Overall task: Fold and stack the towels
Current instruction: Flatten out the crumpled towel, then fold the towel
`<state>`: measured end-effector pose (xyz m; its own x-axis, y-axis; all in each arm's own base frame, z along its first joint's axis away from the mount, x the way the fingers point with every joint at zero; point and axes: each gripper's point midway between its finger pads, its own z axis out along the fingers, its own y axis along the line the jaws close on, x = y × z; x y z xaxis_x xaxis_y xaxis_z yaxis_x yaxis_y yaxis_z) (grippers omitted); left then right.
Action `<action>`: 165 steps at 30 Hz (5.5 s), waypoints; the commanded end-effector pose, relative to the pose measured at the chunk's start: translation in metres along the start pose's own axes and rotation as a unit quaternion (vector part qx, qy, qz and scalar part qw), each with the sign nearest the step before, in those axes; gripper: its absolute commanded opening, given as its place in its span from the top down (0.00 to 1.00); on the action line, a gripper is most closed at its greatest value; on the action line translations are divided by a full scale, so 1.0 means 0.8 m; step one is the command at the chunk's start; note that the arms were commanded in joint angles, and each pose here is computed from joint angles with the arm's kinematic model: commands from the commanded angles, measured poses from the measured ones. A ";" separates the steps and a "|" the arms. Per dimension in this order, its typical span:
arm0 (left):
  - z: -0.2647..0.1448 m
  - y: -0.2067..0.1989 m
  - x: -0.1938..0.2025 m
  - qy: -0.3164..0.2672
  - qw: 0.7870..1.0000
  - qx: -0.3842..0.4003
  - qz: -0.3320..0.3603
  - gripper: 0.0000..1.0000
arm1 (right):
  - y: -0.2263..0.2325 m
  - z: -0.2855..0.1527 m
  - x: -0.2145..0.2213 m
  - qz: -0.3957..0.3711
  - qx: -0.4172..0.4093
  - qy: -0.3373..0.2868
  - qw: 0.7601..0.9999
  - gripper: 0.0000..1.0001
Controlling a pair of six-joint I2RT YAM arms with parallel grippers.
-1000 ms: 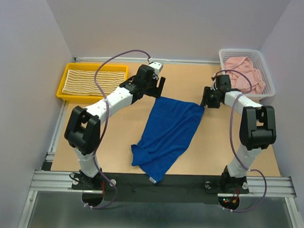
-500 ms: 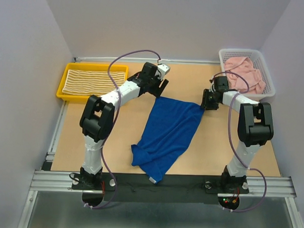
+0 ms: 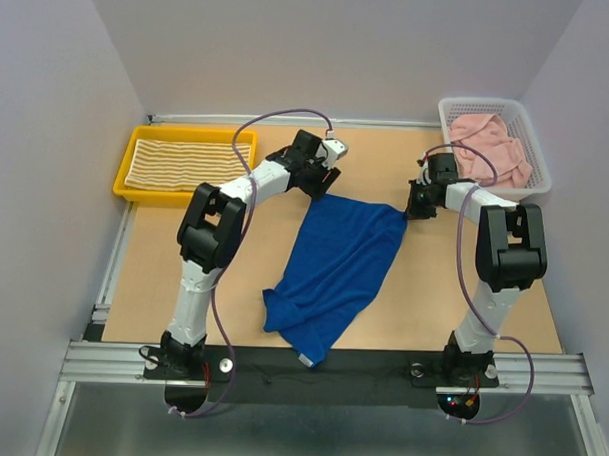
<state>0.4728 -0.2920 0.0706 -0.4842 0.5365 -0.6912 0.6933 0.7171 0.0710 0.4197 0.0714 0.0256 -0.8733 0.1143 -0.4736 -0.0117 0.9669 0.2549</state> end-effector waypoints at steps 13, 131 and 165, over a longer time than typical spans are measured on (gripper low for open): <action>0.021 0.004 -0.015 0.000 0.999 0.052 0.002 0.45 | -0.006 0.003 0.007 -0.019 0.010 0.010 1.000 0.99; -0.124 0.226 -0.143 -0.213 0.951 -0.217 -0.060 1.00 | 0.103 -0.109 -0.317 -0.281 -0.084 -0.371 0.881 1.00; -0.200 0.049 -0.004 -0.124 0.978 -0.100 -0.135 1.00 | 0.067 -0.145 -0.144 -0.206 -0.065 -0.264 0.940 1.00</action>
<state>0.4298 -0.2085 0.1694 -0.4682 0.2642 -0.8432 0.5030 0.8642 -0.0085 0.4662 0.1020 0.1594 -0.4576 -0.1576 -0.8751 -0.4541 0.8876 0.0776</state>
